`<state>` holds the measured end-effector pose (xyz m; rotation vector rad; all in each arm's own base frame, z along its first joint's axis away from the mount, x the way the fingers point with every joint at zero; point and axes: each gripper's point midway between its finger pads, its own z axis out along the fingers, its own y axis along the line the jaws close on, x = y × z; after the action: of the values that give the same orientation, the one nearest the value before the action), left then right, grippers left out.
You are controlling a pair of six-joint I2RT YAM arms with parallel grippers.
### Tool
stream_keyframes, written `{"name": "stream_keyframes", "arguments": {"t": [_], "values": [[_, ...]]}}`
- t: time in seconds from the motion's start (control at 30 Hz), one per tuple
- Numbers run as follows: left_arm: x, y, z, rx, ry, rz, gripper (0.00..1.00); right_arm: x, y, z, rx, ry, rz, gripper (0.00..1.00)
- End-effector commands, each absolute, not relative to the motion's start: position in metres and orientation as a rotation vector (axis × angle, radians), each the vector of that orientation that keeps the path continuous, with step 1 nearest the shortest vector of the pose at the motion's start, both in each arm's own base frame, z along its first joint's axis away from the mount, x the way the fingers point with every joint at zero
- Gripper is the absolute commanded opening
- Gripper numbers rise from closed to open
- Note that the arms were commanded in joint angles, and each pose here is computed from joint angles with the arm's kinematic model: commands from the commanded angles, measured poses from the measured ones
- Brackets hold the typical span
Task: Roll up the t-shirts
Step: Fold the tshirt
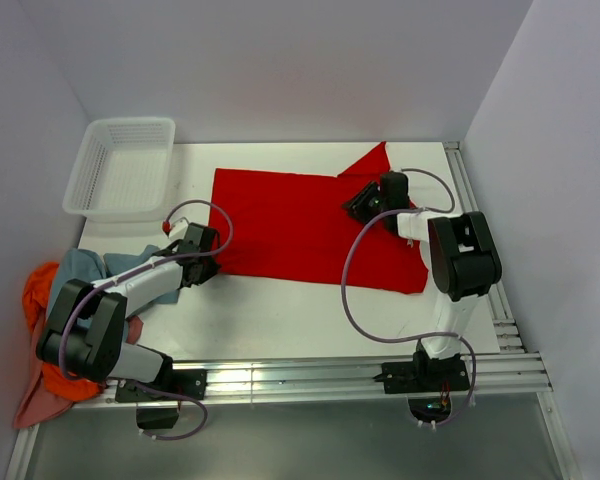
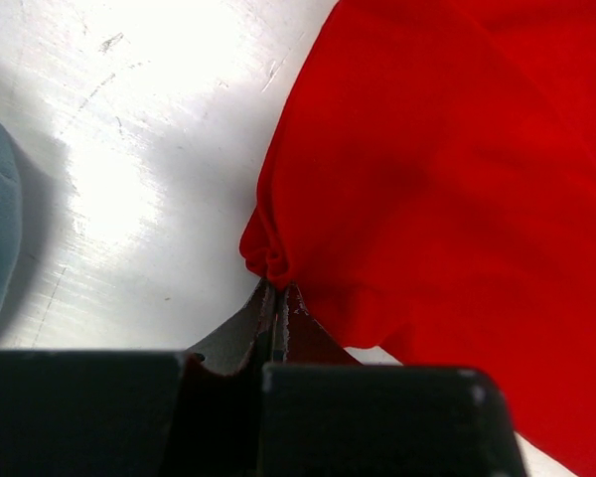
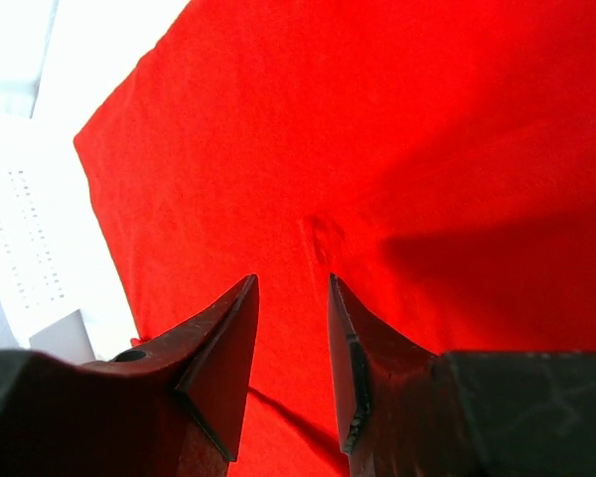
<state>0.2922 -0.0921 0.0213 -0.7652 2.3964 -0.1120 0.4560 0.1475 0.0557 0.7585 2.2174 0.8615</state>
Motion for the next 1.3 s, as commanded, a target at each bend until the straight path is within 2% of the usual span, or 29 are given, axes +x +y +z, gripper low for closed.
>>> {"name": "stream_keyframes", "arguments": {"t": [0.0,0.13,0.2,0.37,0.47,0.5,0.63,0.97,1.13,1.27], "values": [[0.300,-0.090,0.036,-0.749,2.365,-0.084,0.00,0.457,0.136,0.090,0.699,2.132,0.836,0.41],[0.297,-0.086,0.038,-0.746,2.374,-0.055,0.00,0.431,0.123,0.092,0.711,2.171,0.746,0.34],[0.293,-0.086,0.037,-0.751,2.380,-0.057,0.00,0.409,0.114,0.089,0.723,2.204,0.681,0.26],[0.286,-0.084,0.033,-0.762,2.394,-0.054,0.00,0.347,0.087,0.067,0.782,2.292,0.513,0.17],[0.282,-0.086,0.031,-0.765,2.406,-0.069,0.00,0.315,0.061,0.057,0.895,2.324,0.331,0.09],[0.280,-0.086,0.031,-0.768,2.410,-0.072,0.00,0.303,0.049,0.051,0.932,2.343,0.241,0.01],[0.275,-0.087,0.032,-0.770,2.412,-0.093,0.00,0.278,0.033,0.040,1.012,2.357,0.132,0.00],[0.263,-0.082,0.037,-0.767,2.419,-0.092,0.00,0.256,0.015,0.024,1.151,2.307,0.024,0.00],[0.256,-0.084,0.034,-0.759,2.442,-0.112,0.00,0.235,-0.004,0.018,1.280,2.337,-0.195,0.00],[0.245,-0.084,0.026,-0.770,2.468,-0.122,0.00,0.219,-0.007,0.014,1.334,2.338,-0.238,0.00]]}}
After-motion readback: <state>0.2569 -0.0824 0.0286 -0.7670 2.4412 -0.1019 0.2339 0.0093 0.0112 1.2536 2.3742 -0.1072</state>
